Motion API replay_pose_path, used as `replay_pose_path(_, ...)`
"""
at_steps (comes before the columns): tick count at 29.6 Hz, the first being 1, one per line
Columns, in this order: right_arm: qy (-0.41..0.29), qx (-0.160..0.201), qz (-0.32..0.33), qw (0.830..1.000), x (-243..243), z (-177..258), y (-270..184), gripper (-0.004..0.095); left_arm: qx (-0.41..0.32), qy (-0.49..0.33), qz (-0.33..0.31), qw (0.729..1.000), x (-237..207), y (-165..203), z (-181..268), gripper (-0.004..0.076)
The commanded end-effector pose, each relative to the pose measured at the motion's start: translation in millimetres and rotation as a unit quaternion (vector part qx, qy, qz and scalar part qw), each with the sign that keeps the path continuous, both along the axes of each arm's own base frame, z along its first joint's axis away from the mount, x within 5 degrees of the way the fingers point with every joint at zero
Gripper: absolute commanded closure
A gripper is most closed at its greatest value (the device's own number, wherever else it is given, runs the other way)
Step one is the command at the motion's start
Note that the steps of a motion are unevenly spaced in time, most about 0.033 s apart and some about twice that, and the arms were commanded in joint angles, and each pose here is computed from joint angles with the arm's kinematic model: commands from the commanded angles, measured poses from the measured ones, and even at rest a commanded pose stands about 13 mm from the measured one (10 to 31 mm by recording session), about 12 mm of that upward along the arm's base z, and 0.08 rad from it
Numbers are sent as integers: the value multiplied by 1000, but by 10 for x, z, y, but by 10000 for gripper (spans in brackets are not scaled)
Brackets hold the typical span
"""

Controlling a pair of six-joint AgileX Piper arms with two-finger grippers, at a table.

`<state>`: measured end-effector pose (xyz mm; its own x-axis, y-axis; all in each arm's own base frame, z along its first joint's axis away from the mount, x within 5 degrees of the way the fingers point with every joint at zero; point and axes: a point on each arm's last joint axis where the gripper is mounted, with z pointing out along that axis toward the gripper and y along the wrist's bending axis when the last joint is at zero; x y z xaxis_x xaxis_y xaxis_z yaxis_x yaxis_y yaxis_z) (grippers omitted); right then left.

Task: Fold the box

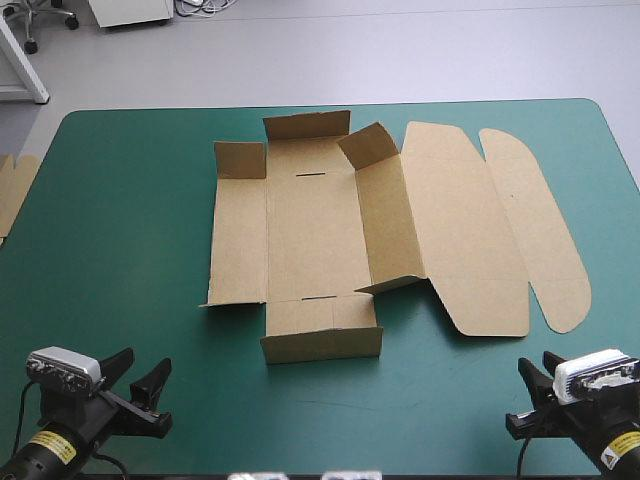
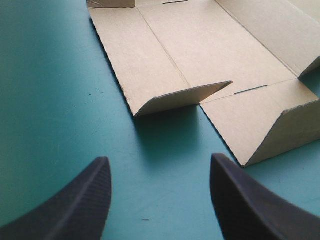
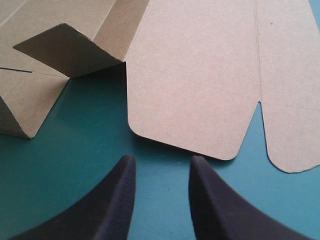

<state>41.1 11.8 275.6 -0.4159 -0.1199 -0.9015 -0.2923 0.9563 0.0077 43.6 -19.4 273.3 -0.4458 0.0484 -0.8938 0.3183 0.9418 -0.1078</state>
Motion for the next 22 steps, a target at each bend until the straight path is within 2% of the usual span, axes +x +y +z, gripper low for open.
replay_pose_path(1, -36, 10, 0, 999, 37, 127, 12, 575, -18, -34, 2, 999, 35, -13, 132, 305)
replay_pose_path(15, -36, 10, 0, 999, 37, 127, 12, 575, -18, -33, 2, 999, 35, -13, 130, 305)
replay_pose_path(22, -29, 17, -4, 999, 31, 129, 10, 575, -41, -12, 16, 999, 71, -23, 197, 305)
